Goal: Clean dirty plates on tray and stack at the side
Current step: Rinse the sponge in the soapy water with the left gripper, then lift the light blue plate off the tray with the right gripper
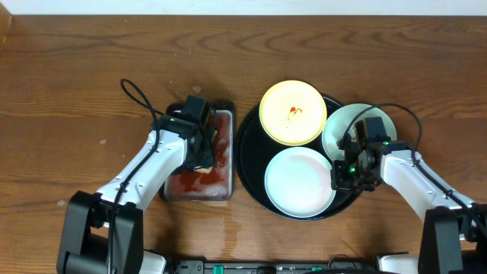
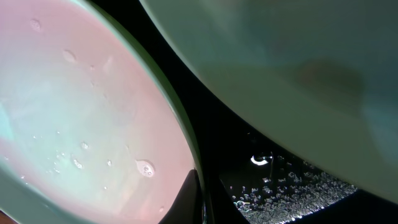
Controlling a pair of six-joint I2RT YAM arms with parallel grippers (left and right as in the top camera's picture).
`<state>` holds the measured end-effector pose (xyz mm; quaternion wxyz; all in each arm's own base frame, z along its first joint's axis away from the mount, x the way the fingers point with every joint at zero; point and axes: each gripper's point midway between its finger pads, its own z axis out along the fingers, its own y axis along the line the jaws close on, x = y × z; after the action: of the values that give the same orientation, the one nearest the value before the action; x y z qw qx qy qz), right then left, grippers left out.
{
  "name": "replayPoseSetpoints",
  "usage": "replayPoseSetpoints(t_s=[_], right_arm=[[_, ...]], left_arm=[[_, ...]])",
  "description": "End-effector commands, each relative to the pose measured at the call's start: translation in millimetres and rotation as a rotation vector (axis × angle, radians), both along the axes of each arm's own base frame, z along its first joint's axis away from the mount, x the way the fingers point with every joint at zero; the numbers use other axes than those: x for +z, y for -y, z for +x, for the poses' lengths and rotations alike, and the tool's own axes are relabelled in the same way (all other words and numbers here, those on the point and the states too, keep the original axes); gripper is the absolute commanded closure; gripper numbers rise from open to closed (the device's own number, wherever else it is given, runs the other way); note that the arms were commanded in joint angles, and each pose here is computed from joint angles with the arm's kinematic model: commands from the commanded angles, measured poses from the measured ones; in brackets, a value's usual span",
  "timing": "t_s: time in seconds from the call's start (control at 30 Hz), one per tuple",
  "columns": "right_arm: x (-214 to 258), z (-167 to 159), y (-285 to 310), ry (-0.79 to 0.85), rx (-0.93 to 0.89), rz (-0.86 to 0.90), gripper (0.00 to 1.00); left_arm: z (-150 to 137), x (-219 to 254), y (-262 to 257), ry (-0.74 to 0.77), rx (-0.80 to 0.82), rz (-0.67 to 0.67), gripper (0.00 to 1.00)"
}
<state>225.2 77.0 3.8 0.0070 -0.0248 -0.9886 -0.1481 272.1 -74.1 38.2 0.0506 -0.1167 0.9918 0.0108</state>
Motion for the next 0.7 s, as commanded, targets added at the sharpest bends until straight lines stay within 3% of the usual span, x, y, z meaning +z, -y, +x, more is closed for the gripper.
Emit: replayPoseSetpoints(t_s=[0.0,0.37,0.67], right_arm=[[-3.0,-6.3,-1.8,-0.02,0.017,-0.001,0.99],[5.7,-7.3,-14.5,-0.001,0.074,0.078,0.99],[59.7,21.5,-13.7,0.231,0.102,0.07,0.99]], left_arm=[[-4.1,-2.9,-1.3,-0.013,0.004,0.006,0.34],[-5.4,-3.1,-1.7,-0.019,0.004,0.008,0.34],[-6.7,-3.2,-2.2,-0.024,0.004,0.01,0.34]])
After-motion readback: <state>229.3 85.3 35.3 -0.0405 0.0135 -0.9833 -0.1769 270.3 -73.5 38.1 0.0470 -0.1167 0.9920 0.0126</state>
